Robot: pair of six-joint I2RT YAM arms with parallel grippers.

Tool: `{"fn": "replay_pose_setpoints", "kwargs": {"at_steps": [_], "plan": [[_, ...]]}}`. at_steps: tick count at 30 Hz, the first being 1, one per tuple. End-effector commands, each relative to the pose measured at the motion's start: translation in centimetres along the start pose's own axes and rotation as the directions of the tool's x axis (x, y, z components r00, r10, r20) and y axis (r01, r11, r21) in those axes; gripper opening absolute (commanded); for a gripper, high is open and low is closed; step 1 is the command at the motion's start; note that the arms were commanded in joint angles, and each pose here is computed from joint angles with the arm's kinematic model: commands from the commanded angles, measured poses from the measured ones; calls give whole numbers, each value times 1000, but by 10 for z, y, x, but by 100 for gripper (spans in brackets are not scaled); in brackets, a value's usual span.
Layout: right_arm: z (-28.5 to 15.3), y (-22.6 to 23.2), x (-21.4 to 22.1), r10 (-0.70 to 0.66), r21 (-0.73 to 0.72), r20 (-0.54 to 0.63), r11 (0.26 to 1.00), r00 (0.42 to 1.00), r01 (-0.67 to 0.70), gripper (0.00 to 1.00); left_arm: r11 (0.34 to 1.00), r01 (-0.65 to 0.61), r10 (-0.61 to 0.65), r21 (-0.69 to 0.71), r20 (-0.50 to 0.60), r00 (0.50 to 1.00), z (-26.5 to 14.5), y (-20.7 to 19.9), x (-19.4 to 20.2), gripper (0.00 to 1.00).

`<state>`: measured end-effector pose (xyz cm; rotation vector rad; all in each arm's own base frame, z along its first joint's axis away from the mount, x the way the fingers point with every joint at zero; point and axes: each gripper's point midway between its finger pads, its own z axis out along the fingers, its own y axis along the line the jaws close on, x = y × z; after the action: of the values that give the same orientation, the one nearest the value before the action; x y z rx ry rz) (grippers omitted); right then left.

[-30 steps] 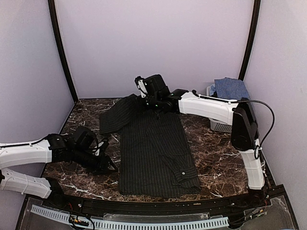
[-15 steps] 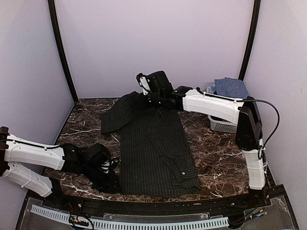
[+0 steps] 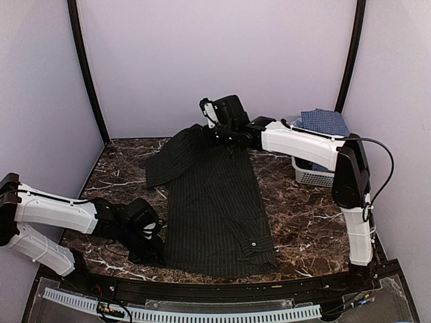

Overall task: Fold and stack the long sleeve shirts
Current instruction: Pick up the 1/3-folded shirt from the center of the board, then fold the 1/3-folded shirt at the center of the board.

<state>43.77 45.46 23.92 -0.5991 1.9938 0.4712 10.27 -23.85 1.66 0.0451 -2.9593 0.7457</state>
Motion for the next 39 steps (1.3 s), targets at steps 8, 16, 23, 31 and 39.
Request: {"fn": "replay_pose_setpoints", "kwargs": {"at_steps": [8, 16, 23, 31, 39], "plan": [[-30, -40, -60, 58, 13, 116, 998, 992, -60, 0, 994, -56, 56, -90, -5, 998, -34, 29, -5, 0], [-73, -80, -89, 60, 87, 173, 993, 983, -76, 0, 978, -204, 204, -49, -3, 979, -61, -10, -13, 0], [-113, -136, -95, 77, 196, 181, 974, 980, -112, 0, 930, -365, 363, -31, -59, 930, -57, -48, -5, 0], [-156, -192, -78, 92, 329, 166, 933, 982, -143, 0, 885, -466, 464, 16, -130, 876, -43, -79, 1, 0], [-198, -227, -74, 105, 418, 185, 891, 977, -176, 0, 840, -538, 540, 70, -189, 820, -37, -105, 7, 0]]}}
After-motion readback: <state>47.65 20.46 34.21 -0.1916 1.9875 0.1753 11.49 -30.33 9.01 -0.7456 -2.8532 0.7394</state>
